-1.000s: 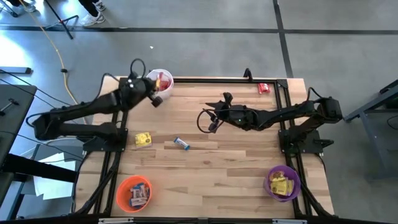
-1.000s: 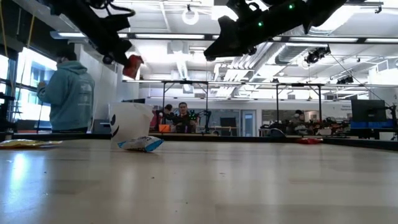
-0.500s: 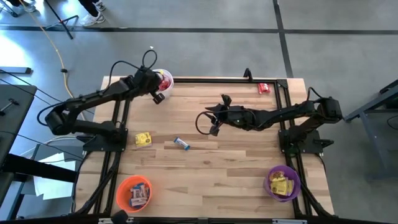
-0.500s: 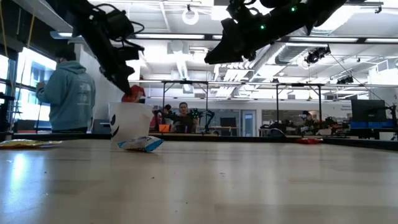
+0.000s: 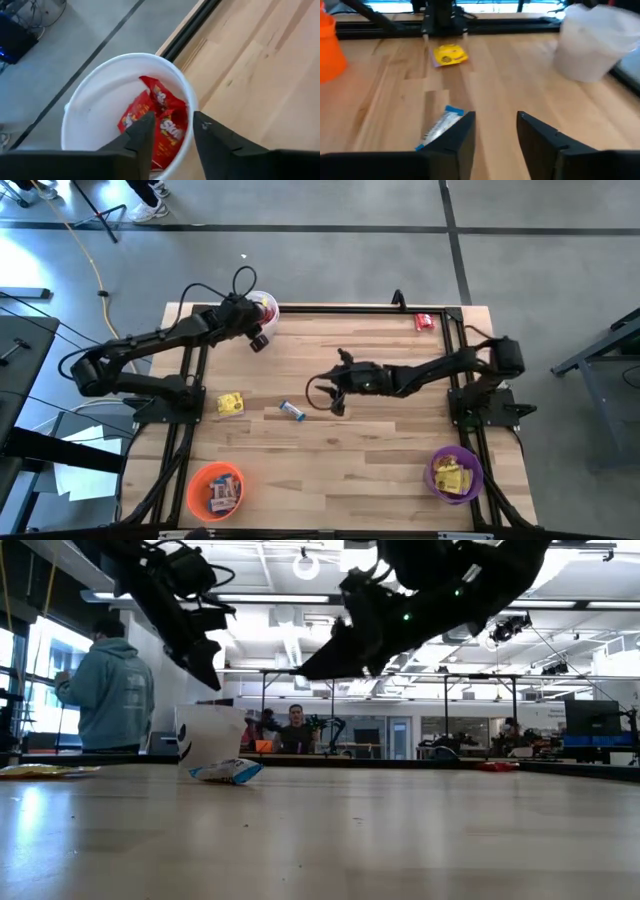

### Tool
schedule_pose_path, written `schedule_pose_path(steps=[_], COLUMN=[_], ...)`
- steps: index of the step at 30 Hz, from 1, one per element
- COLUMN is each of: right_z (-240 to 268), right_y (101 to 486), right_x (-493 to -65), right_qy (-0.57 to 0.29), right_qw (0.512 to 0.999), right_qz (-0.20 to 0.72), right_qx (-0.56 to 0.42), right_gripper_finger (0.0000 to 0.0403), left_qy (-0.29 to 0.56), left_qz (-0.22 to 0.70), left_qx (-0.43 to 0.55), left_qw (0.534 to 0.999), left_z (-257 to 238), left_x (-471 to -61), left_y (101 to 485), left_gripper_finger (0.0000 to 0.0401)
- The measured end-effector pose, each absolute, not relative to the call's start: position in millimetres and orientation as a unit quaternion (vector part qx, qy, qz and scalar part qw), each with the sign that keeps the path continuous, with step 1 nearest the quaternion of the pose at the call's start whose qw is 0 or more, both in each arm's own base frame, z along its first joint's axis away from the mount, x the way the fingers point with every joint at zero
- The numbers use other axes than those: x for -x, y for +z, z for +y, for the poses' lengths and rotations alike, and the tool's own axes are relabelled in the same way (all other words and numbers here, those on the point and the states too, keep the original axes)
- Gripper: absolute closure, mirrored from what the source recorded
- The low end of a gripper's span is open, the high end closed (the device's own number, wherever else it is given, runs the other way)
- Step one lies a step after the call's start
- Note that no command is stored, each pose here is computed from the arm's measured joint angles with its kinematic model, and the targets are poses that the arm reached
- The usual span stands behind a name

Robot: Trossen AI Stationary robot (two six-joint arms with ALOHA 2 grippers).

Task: Sort candy
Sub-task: Put the white candy into the orange bucket

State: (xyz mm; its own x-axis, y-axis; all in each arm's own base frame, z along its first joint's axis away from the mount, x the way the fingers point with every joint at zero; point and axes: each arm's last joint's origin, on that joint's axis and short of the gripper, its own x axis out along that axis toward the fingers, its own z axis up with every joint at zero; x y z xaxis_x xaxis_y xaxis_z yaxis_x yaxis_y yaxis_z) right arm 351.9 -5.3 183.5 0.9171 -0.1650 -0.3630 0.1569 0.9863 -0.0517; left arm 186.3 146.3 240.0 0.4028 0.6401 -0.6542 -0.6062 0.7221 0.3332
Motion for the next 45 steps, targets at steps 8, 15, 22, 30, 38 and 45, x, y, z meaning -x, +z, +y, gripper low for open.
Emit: schedule_pose_path(steps=[8, 15, 22, 30, 38, 45], right_z=[13.7, 21.5, 31.2, 32.3, 36.6, 39.0], right_y=[150.8, 139.0, 132.0, 99.1, 85.5, 87.1], right_x=[-392.7, -411.1, -409.0, -417.1, -422.8, -423.7], right_qy=[-0.063, -0.042, -0.043, -0.032, -0.044, -0.027], right_qw=[0.975, 0.957, 0.946, 0.943, 0.953, 0.961], right_qz=[0.212, 0.283, 0.306, 0.303, 0.273, 0.265], right_qx=[-0.013, -0.055, -0.096, -0.132, -0.12, -0.075], right_gripper_finger=[0.0181, 0.0159, 0.0183, 0.0218, 0.028, 0.0392], left_qy=[0.349, 0.299, 0.246, 0.221, 0.196, 0.168], left_qz=[0.314, 0.263, 0.218, 0.195, 0.186, 0.178], left_qx=[-0.037, -0.038, -0.018, 0.024, 0.025, 0.038], left_qw=[0.882, 0.917, 0.944, 0.955, 0.963, 0.969], left_z=[108.9, 70.9, 45.6, 32.4, 20.8, 10.2], left_x=[-178.3, -164.5, -165.3, -166.2, -168.2, -169.4], left_y=[250.6, 256.4, 237.9, 209.5, 210.0, 211.1], left_gripper_finger=[0.0257, 0.0257, 0.0263, 0.0265, 0.0266, 0.0266])
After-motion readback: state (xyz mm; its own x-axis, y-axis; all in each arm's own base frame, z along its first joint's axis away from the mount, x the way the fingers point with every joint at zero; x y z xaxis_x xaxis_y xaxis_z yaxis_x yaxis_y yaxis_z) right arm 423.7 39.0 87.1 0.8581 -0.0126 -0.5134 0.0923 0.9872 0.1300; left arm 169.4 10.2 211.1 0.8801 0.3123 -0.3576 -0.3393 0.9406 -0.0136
